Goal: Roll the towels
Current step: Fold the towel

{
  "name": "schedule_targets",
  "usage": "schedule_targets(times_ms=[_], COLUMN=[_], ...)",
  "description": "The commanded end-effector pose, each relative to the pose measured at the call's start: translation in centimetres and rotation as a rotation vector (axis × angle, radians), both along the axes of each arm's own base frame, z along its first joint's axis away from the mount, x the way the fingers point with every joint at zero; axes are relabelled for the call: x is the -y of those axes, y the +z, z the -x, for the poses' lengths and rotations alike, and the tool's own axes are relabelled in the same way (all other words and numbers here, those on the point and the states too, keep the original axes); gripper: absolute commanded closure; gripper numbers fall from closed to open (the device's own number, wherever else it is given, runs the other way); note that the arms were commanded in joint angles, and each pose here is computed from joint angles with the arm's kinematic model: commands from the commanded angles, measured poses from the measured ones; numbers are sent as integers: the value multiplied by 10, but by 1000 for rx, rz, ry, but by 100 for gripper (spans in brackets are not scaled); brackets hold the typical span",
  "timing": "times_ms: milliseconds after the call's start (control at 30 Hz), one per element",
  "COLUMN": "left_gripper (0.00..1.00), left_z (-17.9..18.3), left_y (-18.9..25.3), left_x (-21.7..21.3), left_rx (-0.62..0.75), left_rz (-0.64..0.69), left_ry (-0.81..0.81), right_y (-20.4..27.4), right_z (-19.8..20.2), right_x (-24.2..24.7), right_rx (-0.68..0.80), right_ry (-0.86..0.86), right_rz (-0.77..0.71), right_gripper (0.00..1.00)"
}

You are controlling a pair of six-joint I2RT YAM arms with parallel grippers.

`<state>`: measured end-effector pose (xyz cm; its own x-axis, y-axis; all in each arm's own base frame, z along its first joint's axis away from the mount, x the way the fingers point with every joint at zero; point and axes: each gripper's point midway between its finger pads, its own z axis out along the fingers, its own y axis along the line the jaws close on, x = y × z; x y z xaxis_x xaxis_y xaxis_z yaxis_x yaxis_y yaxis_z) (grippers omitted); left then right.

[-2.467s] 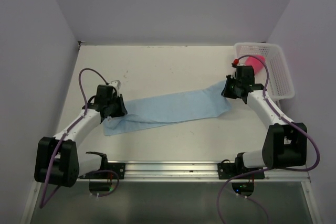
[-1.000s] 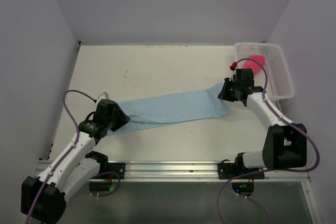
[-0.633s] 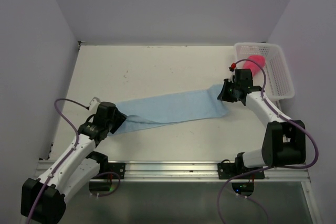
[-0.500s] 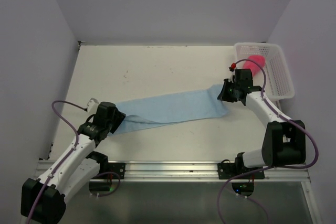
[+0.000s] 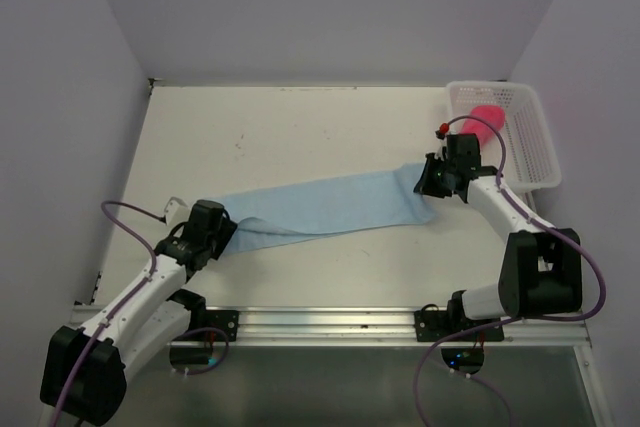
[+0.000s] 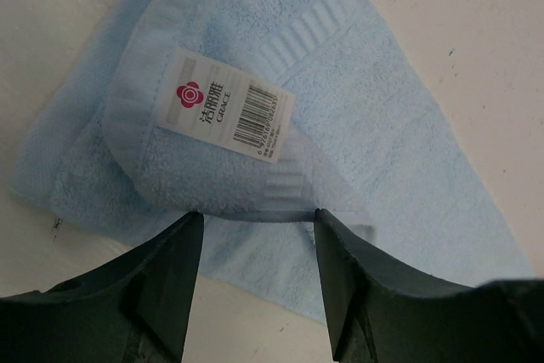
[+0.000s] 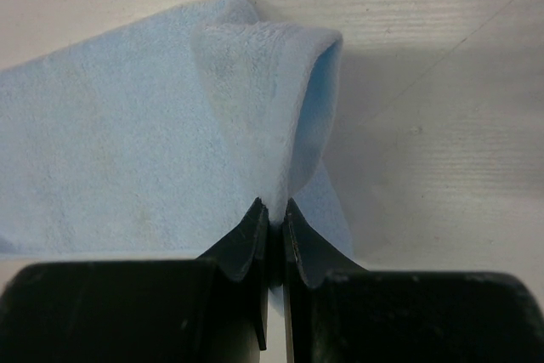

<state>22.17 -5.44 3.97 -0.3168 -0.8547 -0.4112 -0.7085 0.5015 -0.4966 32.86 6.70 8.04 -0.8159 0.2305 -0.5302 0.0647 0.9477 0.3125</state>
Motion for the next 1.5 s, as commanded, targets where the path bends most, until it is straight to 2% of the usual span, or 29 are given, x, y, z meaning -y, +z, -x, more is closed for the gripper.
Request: schedule_targets(times_ms=[0, 267, 600, 833, 933, 1167, 1467], left_gripper=[42, 52, 64, 88, 92, 91, 73], left_z=[-19, -15, -5, 9, 15, 27, 26], left_y=[13, 13, 25, 18, 15, 16, 23], left_x=[-6, -19, -24, -23, -26, -32, -28], left_rx=[92, 106, 113, 67, 49, 20, 25], left_rz=[-22, -67, -63, -55, -69, -112, -129], left_ry=[52, 91, 109, 86, 78, 54, -17], right_y=[3, 1, 2, 4, 4, 4, 4], right_z=[-6, -5, -3, -2, 0, 1, 2], right_x=[-7, -6, -6, -5, -5, -4, -3], right_rx=[26, 24, 22, 27, 24, 18, 14], right_ry=[12, 10, 9, 9, 9, 6, 8], right_rz=[-36, -36, -34, -28, -28, -24, -19], right_gripper=[100, 100, 100, 100, 100, 100, 100])
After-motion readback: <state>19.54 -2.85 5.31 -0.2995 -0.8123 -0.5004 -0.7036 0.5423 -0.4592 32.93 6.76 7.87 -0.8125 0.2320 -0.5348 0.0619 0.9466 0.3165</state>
